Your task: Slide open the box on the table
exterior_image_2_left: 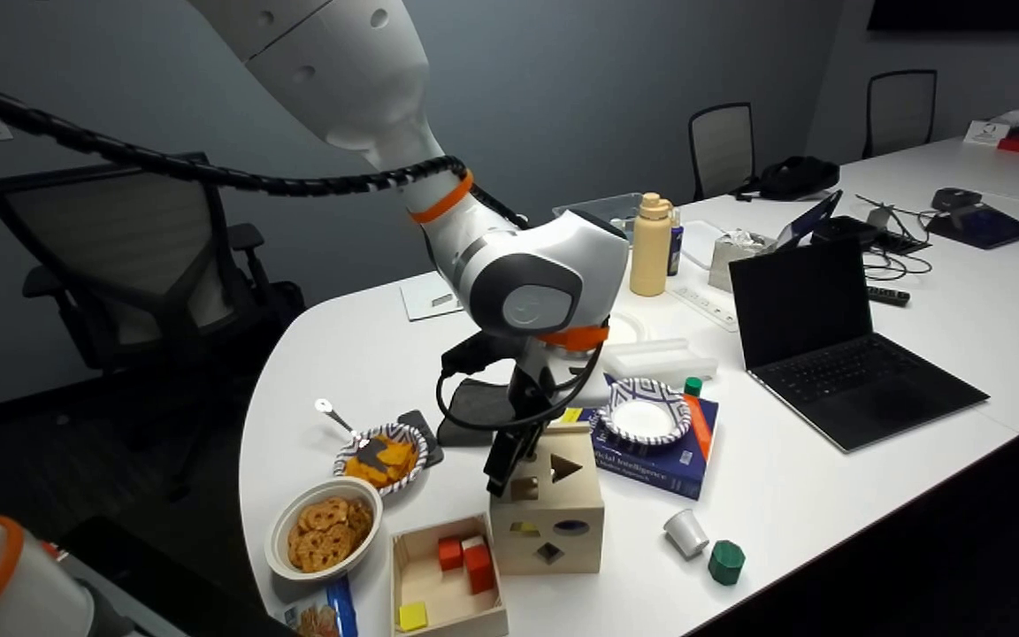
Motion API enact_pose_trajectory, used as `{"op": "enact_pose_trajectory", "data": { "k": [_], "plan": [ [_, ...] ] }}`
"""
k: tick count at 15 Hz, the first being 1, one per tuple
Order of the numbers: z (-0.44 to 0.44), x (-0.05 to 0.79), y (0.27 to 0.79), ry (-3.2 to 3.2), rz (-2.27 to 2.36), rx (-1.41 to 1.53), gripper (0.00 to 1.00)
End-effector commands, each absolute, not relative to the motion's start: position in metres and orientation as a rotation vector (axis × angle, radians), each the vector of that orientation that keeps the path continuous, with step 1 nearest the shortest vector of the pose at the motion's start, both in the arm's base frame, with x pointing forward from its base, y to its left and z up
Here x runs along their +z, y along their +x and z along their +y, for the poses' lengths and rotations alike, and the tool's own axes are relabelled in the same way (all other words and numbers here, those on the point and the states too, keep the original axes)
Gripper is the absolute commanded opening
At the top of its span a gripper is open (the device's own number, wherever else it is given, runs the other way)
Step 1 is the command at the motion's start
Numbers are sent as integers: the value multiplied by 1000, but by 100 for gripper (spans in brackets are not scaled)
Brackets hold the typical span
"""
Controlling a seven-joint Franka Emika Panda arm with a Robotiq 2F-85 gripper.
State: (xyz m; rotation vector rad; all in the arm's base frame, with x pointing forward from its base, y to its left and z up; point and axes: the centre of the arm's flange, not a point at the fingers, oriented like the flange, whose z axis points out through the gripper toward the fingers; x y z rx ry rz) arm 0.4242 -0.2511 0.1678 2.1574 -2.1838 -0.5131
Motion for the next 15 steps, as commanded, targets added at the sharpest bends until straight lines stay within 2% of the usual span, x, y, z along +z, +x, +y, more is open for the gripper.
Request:
{"op": "enact_pose_trajectory", "data": {
  "k": [1,15],
  "plan": [
    [-256,166,435,2156,-2187,-464,100],
    [-275,170,446,2138,-2209,-412,100]
  ]
}}
